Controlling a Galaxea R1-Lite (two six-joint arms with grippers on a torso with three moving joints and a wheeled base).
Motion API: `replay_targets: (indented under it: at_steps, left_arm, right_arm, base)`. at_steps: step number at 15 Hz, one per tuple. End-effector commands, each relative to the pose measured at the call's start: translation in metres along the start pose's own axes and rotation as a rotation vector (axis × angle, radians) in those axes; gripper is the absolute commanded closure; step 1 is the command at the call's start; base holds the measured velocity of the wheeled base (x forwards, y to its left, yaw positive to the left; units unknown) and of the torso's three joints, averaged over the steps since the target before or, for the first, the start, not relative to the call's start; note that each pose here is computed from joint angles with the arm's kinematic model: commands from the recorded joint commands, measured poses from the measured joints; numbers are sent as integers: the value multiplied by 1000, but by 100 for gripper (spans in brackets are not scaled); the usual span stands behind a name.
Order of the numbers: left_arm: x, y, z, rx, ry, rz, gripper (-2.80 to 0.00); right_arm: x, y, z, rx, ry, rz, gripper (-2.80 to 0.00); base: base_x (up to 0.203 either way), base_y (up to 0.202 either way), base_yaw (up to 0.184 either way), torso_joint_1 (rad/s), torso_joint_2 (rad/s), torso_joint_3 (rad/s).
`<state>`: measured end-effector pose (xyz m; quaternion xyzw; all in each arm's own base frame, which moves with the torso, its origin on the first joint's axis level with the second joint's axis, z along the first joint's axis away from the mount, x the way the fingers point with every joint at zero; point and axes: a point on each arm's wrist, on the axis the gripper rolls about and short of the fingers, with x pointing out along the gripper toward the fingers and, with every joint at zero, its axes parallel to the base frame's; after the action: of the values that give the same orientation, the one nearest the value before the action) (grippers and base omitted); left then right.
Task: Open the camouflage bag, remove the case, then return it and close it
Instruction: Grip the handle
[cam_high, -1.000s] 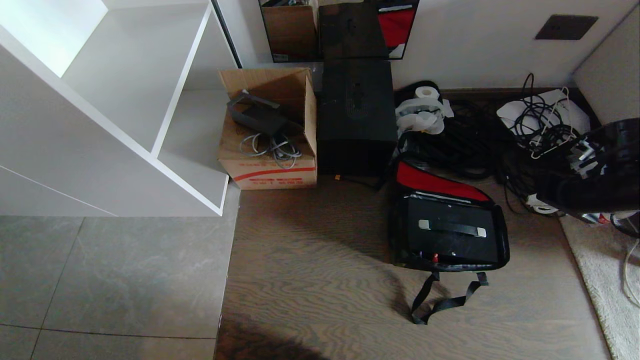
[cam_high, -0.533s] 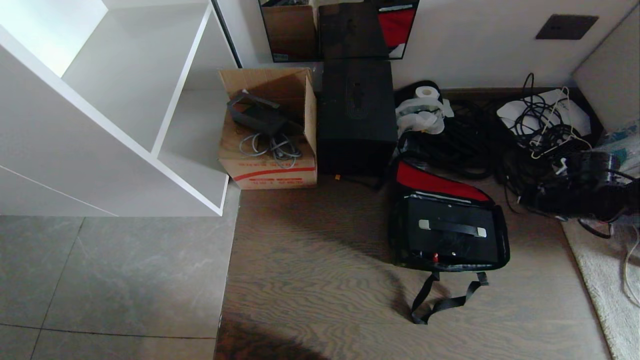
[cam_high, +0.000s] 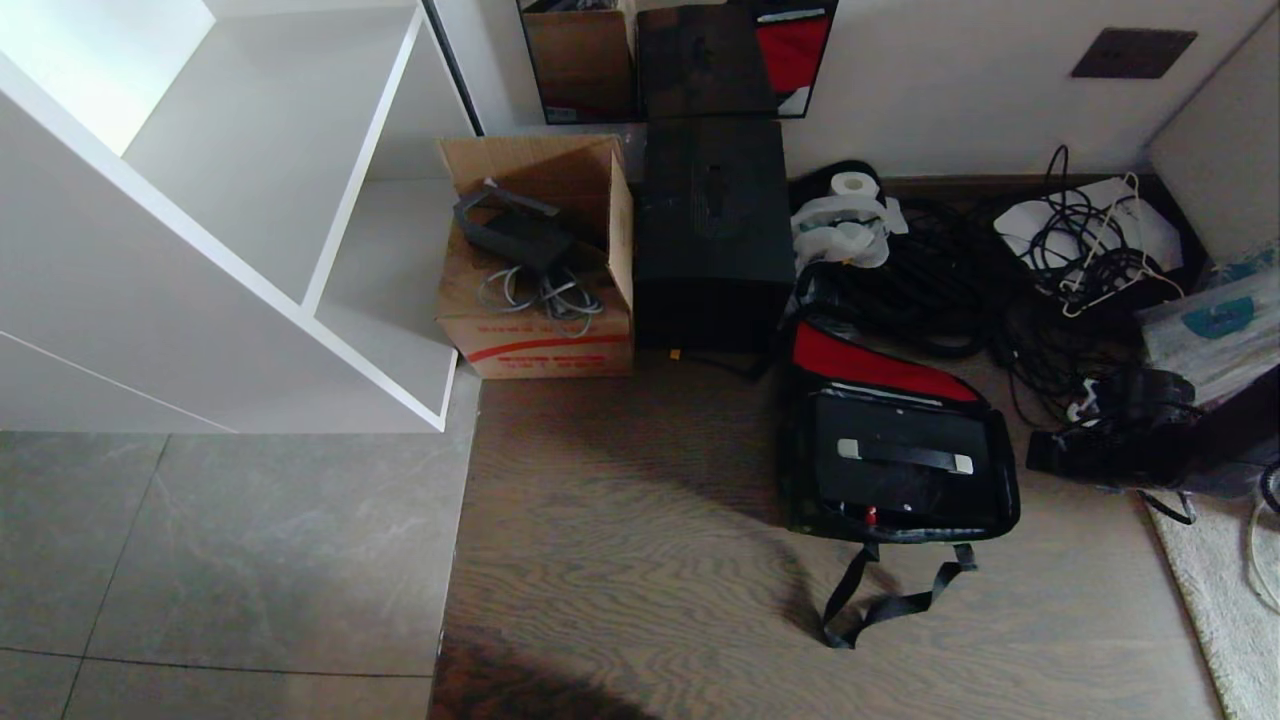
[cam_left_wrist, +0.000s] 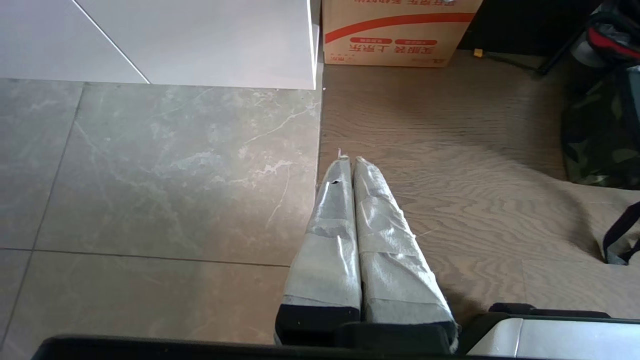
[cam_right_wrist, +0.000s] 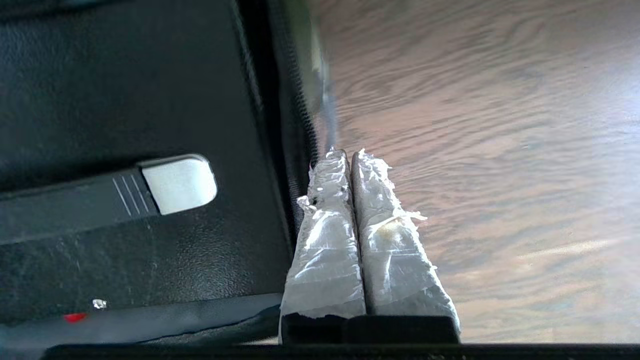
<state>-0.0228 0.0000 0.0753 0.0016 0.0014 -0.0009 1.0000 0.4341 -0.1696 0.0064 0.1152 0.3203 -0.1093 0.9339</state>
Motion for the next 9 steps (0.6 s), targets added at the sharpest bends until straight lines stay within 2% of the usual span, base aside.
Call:
replay_targets:
  at_steps: [1,5,9]
  left_arm:
    - [0,0,0,0,1,1,0]
    - [0,0,0,0,0,0,0]
    - [0,0,0,0,0,0,0]
  right_arm:
    - [14,-2,-15,2,32,-16,0]
    - [25,3,-39,5,148,-41,0]
    - [28,23,-42,-11,147,-13,0]
  base:
    - [0,0,0,0,0,0]
    - [0,0,0,0,0,0]
    - [0,0,0,0,0,0]
